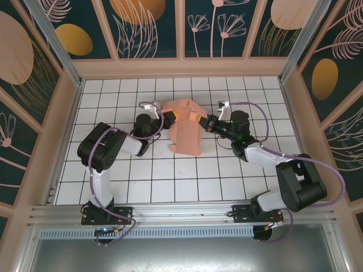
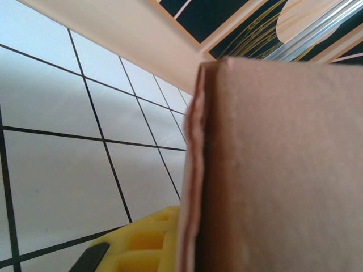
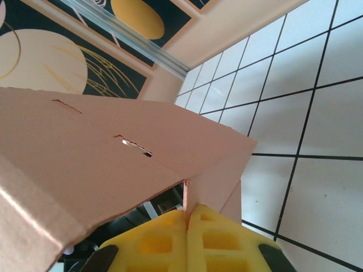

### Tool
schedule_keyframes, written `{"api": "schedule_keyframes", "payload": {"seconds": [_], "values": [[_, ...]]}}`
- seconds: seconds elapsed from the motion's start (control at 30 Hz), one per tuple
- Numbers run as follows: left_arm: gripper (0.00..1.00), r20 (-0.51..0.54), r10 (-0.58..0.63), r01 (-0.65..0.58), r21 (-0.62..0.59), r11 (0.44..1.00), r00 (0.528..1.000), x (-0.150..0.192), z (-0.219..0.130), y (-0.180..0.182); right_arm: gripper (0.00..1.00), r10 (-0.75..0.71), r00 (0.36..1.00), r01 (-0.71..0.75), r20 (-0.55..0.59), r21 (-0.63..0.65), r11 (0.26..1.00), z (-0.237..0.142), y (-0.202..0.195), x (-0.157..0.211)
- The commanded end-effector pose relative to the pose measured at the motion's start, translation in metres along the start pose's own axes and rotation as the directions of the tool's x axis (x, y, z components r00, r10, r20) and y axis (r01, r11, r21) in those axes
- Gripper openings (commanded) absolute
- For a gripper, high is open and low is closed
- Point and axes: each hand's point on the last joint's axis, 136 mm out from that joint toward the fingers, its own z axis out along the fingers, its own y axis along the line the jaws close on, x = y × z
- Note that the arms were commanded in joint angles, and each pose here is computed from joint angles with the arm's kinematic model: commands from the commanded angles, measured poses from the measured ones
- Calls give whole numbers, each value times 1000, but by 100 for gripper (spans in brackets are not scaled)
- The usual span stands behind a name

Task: Fold the paper box

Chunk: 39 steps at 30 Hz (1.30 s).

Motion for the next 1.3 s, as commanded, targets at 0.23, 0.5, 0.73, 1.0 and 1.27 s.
{"api": "schedule_keyframes", "payload": {"seconds": [0.23, 0.5, 0.73, 1.0, 1.27], "values": [[0, -16, 46, -46, 37, 998, 999, 3, 0, -12, 31, -31, 999, 31, 37, -11, 999, 1, 11, -13], [0, -19, 45, -44, 41, 998, 999, 4, 2, -12, 0, -20, 1000, 20, 12, -11, 1000, 3, 7, -8], [0, -18, 49, -48, 44, 998, 999, 3, 0, -13, 14, -26, 999, 26, 19, 4, 1000, 2, 5, -9], [0, -16, 48, -47, 37, 998, 999, 3, 0, -12, 12, -58, 998, 58, 4, 16, 998, 2, 4, -8], [0, -17, 44, -43, 15, 999, 999, 5, 3, -5, 39, -155, 987, 152, 51, 54, 987, -9, 14, -22]]}}
